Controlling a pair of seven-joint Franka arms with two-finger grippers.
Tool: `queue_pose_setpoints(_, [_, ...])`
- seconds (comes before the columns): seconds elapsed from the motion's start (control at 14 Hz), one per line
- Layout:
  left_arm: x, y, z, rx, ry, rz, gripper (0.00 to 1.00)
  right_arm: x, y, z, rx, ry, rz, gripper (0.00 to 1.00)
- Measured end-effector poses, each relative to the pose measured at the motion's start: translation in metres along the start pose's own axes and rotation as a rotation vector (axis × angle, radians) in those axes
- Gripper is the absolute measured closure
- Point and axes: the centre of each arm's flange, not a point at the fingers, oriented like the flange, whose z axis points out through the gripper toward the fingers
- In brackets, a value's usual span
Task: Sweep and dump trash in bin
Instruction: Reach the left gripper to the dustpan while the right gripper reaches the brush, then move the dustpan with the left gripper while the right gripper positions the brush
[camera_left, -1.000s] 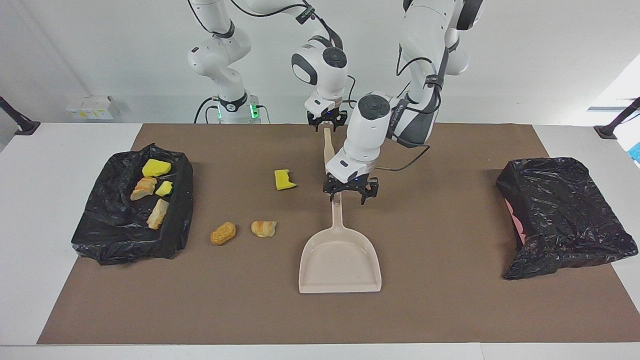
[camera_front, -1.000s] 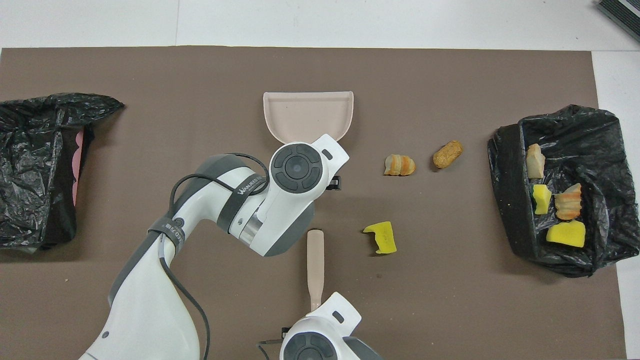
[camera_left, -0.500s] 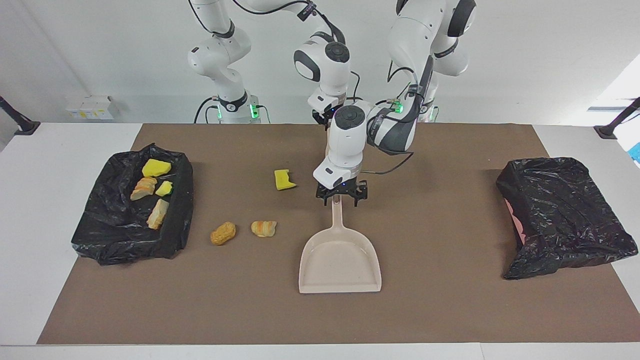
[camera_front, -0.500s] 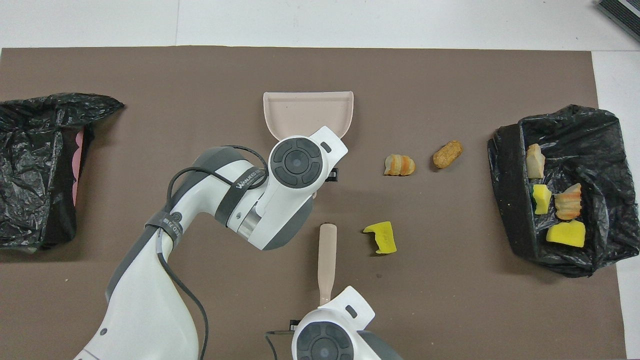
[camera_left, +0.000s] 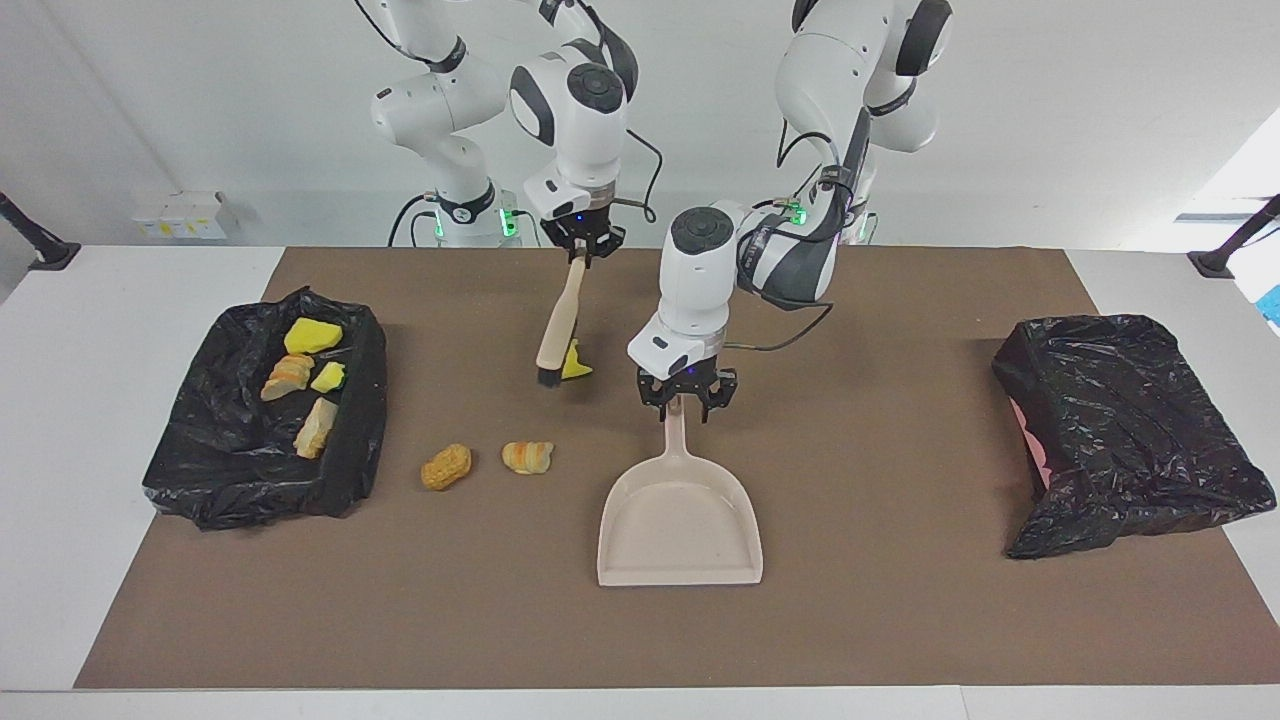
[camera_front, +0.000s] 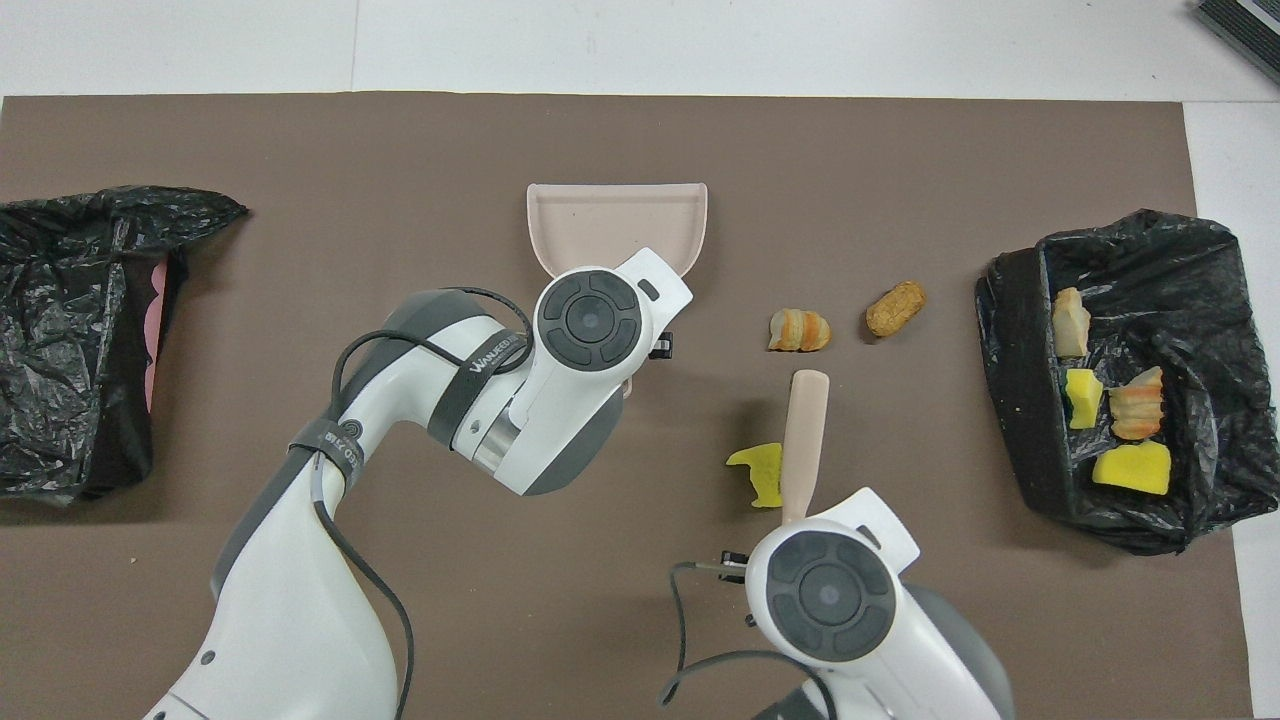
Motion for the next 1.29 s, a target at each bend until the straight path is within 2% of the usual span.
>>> queue_pose_setpoints(0.07, [0.0,0.0,0.001,0.001,-0.001,0.0,0.37,0.019,0.015,0.006,-0.027,0.007,-0.009,0.74])
queue_pose_setpoints(0.29, [0.0,0.0,0.001,0.001,-0.001,-0.001,0.69,0.082,0.059,0.013,-0.087,0.009,-0.047,0.74])
queue_pose_setpoints(0.5, [0.008,-0.012,0.0,-0.001,0.0,-0.023,0.69,0.143,0.099,0.012,-0.129,0.009,-0.098,0.74])
queue_pose_setpoints(0.64, [0.021,-0.033,-0.005,0.002,0.003,-0.006,0.69,0.164,0.119,0.02,-0.133,-0.01,-0.112,0.74])
queue_pose_setpoints(1.0, [0.042,-0.101,-0.044,0.031,-0.044,0.191,0.69,0.18,0.135,0.055,-0.144,-0.079,-0.132,0.74])
queue_pose_setpoints(1.29, [0.05,-0.146,-0.047,0.031,-0.077,0.46,0.69,0.165,0.095,0.066,-0.127,-0.109,-0.205,0.74])
